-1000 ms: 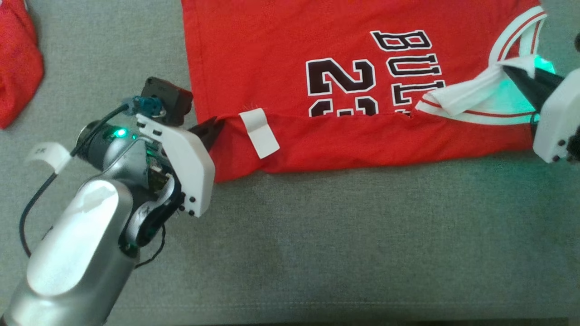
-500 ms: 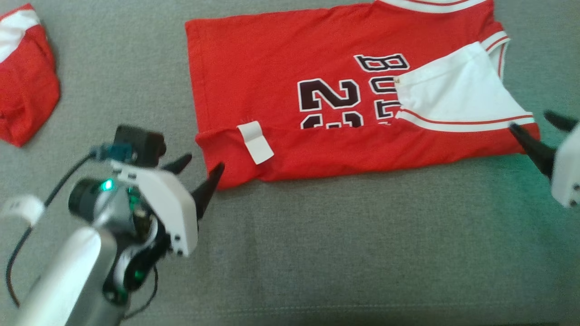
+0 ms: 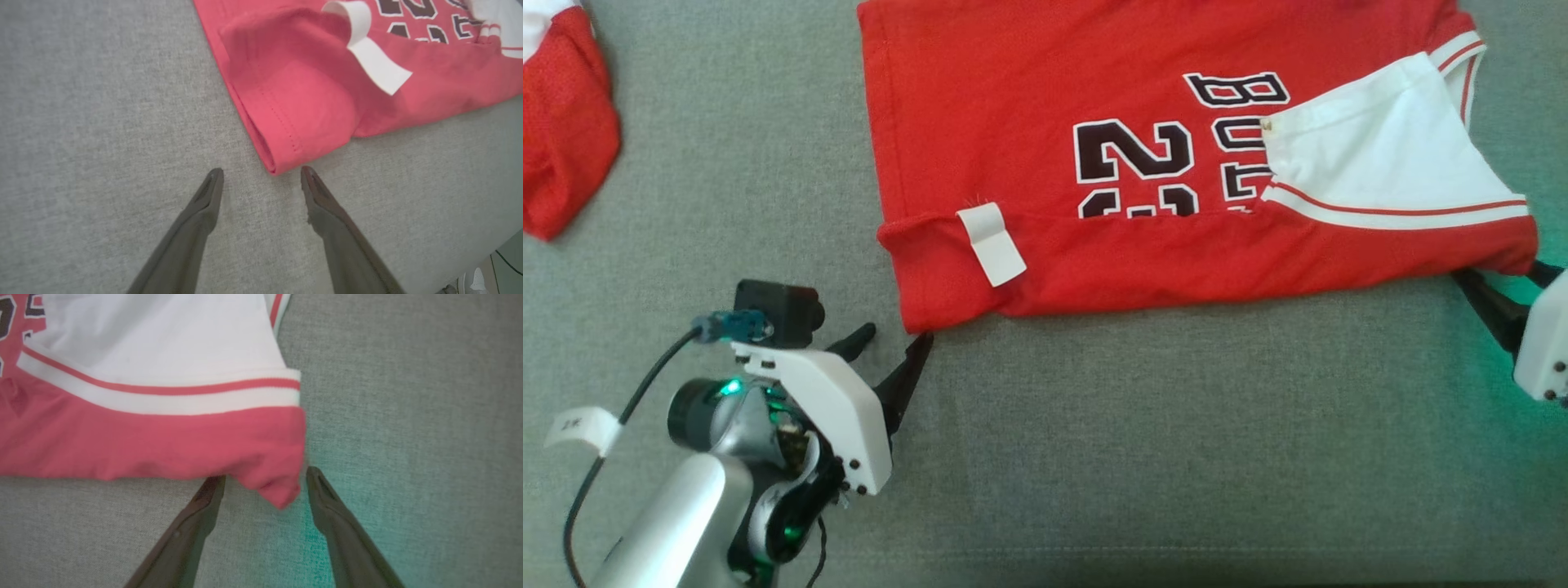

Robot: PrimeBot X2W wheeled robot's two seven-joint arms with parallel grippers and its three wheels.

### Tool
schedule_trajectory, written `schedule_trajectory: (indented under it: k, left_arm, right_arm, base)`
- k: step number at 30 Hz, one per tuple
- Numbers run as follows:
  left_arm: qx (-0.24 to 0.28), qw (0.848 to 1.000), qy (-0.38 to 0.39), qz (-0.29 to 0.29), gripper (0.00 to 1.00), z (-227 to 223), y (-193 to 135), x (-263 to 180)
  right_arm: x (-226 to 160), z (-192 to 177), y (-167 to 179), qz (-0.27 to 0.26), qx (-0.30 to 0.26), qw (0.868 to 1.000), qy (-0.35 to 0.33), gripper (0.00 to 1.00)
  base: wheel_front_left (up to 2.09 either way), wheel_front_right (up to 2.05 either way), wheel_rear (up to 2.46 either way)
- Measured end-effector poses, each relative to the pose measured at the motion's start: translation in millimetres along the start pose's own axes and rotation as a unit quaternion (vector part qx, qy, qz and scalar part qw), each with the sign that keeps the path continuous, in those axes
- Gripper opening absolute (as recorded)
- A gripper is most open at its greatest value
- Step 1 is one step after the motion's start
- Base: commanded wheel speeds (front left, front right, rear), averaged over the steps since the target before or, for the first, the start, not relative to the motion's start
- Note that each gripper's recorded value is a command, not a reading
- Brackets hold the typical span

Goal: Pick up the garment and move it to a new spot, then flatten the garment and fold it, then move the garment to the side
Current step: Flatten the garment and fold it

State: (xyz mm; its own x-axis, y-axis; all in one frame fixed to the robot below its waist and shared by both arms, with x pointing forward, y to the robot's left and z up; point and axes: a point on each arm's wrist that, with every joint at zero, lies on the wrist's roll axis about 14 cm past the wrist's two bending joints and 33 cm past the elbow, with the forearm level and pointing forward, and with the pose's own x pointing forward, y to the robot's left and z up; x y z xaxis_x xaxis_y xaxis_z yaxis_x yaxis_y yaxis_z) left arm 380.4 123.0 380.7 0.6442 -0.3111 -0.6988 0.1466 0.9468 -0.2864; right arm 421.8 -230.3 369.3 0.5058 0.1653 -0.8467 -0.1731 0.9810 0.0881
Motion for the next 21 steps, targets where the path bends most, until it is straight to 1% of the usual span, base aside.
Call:
schedule_trajectory:
  k: [3,6,11,13,19,20,21]
  left_arm:
    - [-0.003,1.0,0.008,-0.003,1.0,-3.9,-0.4,3.7]
    - [0.0,1.0,0.002,-0.005,1.0,4.2,-1.7,9.3]
    - [0.009,0.999,-0.012,-0.028,1.0,15.1,-14.8,10.4]
    - [0.004,0.999,-0.013,-0.038,1.0,17.7,-19.7,8.6]
    - [0.001,0.999,-0.004,-0.037,1.0,15.4,-17.6,12.1]
    - [0.002,0.999,-0.002,-0.037,0.8,15.1,-17.1,14.3]
    - [0.002,0.999,0.0,-0.037,0.35,15.2,-16.5,16.5]
  right_arm:
    - [5.0,0.7,0.6,0.0,-0.004,1.0,0.009,1.0]
    - [8.4,4.1,3.6,0.002,-0.011,1.0,0.012,1.0]
    - [7.4,5.9,6.3,0.005,-0.016,1.0,0.01,1.0]
    - [6.4,5.6,5.4,0.003,-0.015,1.0,0.01,1.0]
    - [9.3,2.8,4.2,0.003,-0.013,1.0,0.015,1.0]
    - [10.5,2.0,4.5,0.004,-0.013,1.0,0.017,1.0]
    - [11.7,1.6,4.8,0.005,-0.013,1.0,0.018,1.0]
  base:
    - [0.0,0.0,0.0]
    - [0.0,0.0,0.0]
    - [0.0,0.0,0.0]
    - [0.0,0.0,0.0]
    - [0.0,0.0,0.0]
    - [0.0,0.0,0.0]
    - [0.0,0.0,0.0]
